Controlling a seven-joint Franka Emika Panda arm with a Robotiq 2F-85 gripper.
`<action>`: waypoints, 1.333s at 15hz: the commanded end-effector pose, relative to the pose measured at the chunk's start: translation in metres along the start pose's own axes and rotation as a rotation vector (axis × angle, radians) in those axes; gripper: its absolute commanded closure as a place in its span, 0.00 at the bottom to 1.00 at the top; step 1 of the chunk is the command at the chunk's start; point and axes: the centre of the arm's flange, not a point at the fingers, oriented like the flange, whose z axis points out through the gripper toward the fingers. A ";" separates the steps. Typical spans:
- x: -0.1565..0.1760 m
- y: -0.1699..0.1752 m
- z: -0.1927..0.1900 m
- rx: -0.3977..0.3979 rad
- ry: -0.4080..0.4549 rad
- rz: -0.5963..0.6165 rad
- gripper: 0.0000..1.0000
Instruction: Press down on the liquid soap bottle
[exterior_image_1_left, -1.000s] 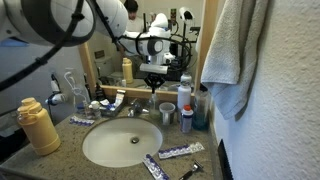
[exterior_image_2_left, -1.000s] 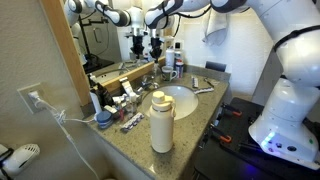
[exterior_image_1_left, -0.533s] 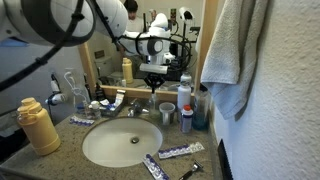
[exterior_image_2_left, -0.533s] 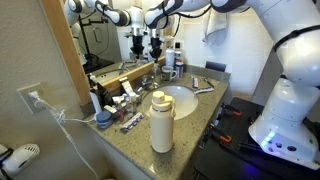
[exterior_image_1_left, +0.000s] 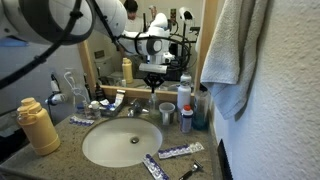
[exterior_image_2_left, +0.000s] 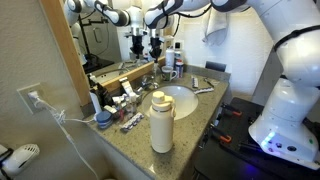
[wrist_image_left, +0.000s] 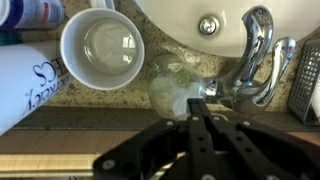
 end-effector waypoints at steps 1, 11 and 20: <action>-0.006 -0.017 0.028 -0.027 -0.008 -0.024 1.00; -0.016 -0.041 0.006 -0.098 0.048 -0.062 1.00; -0.025 -0.060 -0.011 -0.123 0.112 -0.071 1.00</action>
